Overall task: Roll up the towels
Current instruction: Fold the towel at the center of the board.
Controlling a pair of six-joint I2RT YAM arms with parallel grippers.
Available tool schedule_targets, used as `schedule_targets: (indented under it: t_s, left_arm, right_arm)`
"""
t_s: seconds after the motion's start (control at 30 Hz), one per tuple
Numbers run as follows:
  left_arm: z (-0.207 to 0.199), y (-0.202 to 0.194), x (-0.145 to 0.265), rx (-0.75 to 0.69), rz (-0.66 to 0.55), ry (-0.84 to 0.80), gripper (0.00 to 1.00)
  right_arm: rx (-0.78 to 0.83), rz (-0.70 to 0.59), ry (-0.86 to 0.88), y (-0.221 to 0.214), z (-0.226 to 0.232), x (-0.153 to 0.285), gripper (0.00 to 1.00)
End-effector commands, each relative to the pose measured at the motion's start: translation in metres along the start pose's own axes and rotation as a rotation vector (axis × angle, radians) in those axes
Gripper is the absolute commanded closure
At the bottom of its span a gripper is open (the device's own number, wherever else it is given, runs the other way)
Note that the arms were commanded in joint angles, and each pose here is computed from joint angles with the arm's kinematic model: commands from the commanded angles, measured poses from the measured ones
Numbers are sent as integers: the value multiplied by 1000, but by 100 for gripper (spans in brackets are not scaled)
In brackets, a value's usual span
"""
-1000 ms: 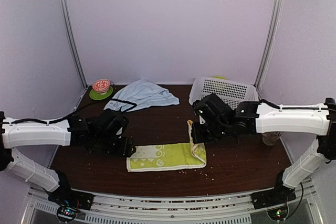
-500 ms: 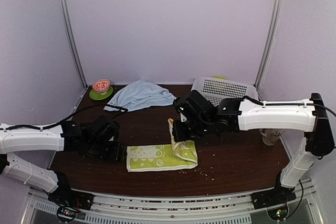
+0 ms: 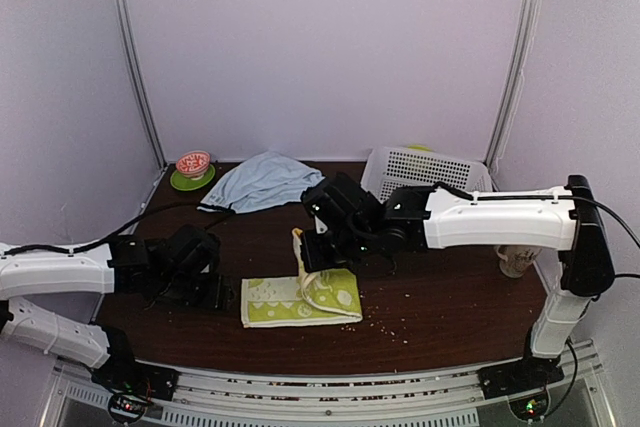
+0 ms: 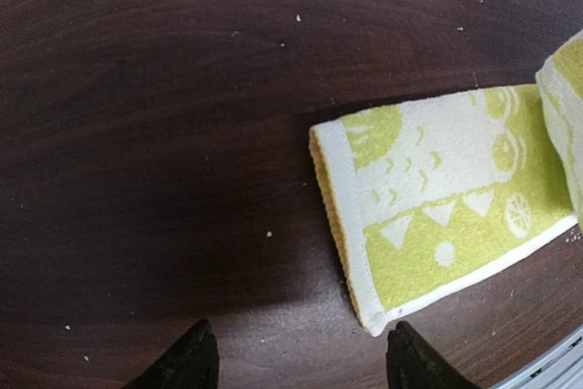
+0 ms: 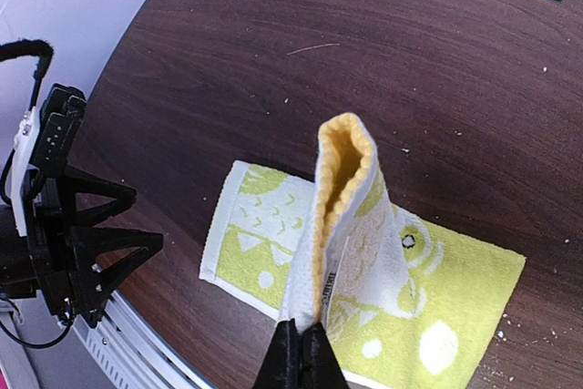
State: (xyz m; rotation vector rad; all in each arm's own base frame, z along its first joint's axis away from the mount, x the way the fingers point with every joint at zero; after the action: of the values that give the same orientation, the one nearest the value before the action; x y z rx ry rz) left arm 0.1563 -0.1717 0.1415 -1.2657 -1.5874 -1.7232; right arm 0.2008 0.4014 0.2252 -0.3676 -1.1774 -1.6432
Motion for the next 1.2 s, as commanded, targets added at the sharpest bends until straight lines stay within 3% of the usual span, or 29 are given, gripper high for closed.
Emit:
schedule_targets:
  t_s: [0.0, 0.7, 0.73, 0.83, 0.93, 1.03, 1.17]
  left_arm:
    - [3, -4, 1, 12, -8, 10, 36]
    - [10, -14, 1, 30, 6, 14, 36]
    - [10, -14, 0, 30, 6, 16, 36]
    - [10, -15, 0, 33, 9, 20, 36]
    - [9, -13, 0, 34, 5, 19, 36]
    - [7, -8, 3, 34, -5, 14, 36]
    - [2, 0, 7, 24, -17, -6, 35]
  right_arm:
    - [13, -3, 36, 3, 16, -2, 100]
    - [46, 122, 48, -22, 35, -49, 100]
    - [50, 135, 64, -24, 38, -50, 96]
    - [54, 165, 150, -25, 54, -48, 59]
    - [41, 136, 195, -15, 62, -37, 42]
    - [22, 75, 195, 0, 55, -15, 38]
    - [2, 40, 77, 0, 8, -10, 44]
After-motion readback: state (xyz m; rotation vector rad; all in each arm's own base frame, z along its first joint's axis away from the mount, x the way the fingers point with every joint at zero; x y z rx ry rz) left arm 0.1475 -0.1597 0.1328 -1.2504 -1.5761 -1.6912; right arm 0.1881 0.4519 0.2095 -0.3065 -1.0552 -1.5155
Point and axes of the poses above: each gripper's point midway between its finger pads, its own x axis back along the fingers, its own z axis along the line the jaws close on, y = z × x, the point moved 7 cm from there along x, back along the fingers, and after that the axes turned 11 degrees about -x, right-handed, at the moved point
